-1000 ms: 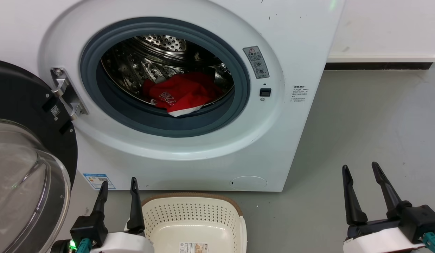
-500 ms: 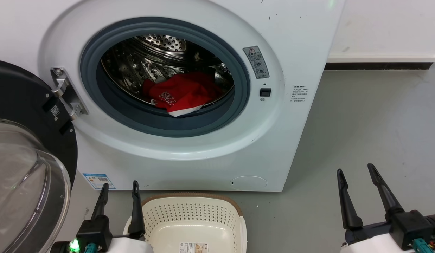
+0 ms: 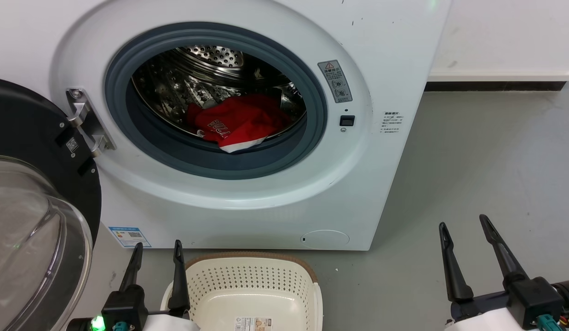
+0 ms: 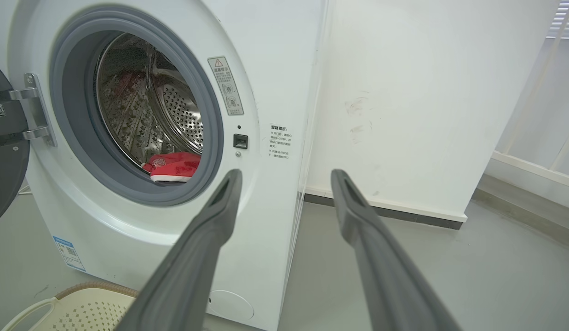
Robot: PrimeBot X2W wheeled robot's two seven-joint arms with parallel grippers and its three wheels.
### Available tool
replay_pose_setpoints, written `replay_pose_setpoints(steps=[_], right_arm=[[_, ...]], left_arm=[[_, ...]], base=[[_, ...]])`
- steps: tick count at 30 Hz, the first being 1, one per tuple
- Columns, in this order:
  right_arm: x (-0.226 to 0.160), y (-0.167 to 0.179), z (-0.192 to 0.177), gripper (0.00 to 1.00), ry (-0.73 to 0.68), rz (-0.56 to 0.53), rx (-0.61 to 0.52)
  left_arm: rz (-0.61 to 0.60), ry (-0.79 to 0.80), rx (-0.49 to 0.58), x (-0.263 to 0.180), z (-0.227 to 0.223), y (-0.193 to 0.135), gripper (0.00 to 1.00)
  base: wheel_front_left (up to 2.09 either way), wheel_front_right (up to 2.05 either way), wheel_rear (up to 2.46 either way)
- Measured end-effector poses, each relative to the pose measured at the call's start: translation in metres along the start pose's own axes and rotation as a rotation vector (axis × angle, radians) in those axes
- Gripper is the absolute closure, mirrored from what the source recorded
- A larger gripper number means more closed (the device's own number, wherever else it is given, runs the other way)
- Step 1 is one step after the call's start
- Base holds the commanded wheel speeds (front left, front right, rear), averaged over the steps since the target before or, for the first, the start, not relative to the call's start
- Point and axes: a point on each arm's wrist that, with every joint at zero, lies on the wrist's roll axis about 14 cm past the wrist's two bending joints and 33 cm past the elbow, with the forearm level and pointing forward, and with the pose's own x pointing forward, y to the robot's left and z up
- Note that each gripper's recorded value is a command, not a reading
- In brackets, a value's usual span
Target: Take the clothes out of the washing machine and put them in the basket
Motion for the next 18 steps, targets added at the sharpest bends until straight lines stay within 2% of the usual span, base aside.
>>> replay_pose_setpoints(steps=[18], right_arm=[[-0.0004, -0.0016, -0.0037, 0.0, 0.01, -0.007, 0.014]], left_arm=[[-0.004, 0.015, -0.008, 0.0009, -0.0049, -0.0015, 0.0]], base=[[0.0, 0.0, 0.0]])
